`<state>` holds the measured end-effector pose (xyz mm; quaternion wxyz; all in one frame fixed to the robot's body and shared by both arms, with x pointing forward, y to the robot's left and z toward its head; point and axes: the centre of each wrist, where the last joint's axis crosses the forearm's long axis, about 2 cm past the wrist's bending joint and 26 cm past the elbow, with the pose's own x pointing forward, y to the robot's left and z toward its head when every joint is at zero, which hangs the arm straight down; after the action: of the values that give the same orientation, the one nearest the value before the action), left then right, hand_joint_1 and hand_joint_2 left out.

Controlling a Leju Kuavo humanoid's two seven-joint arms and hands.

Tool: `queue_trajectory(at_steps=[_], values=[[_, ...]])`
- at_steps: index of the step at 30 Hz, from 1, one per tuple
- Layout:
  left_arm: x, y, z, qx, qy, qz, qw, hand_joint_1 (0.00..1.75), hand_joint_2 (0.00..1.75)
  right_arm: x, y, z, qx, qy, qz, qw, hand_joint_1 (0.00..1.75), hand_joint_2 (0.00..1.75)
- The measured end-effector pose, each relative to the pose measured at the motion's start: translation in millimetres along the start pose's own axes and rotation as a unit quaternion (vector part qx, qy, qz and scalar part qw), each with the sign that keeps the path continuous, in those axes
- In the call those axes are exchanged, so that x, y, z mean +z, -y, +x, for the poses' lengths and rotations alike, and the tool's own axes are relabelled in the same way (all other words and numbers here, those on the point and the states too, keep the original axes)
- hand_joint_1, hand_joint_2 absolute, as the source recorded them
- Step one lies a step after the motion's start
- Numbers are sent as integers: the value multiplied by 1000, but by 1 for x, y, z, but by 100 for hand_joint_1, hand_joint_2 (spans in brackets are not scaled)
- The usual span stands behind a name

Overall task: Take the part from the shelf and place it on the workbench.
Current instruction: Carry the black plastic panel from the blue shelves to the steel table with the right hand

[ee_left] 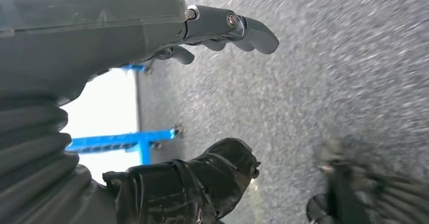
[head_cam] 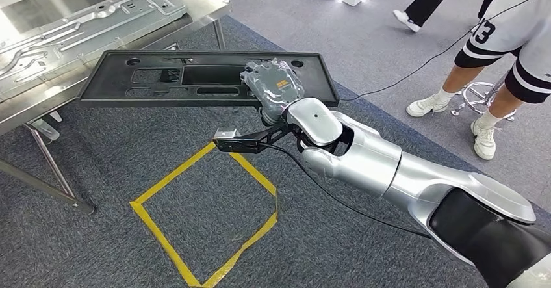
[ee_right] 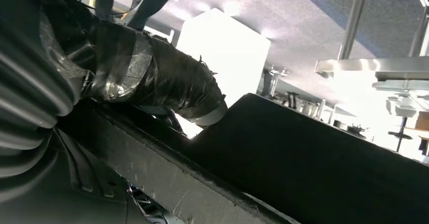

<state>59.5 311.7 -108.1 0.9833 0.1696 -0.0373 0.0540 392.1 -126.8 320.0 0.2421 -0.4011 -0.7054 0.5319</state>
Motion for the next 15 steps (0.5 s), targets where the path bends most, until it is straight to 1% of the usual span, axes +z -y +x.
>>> queue_trajectory(at_steps=[10, 15], values=[[0, -1, 1, -1, 2, 2, 1000, 0, 175, -1, 2, 1, -1, 1, -1, 1000, 175, 175], [0, -1, 2, 0, -2, -3, 1000, 0, 175, 0, -1, 1, -2, 2, 5, 1000, 175, 175]])
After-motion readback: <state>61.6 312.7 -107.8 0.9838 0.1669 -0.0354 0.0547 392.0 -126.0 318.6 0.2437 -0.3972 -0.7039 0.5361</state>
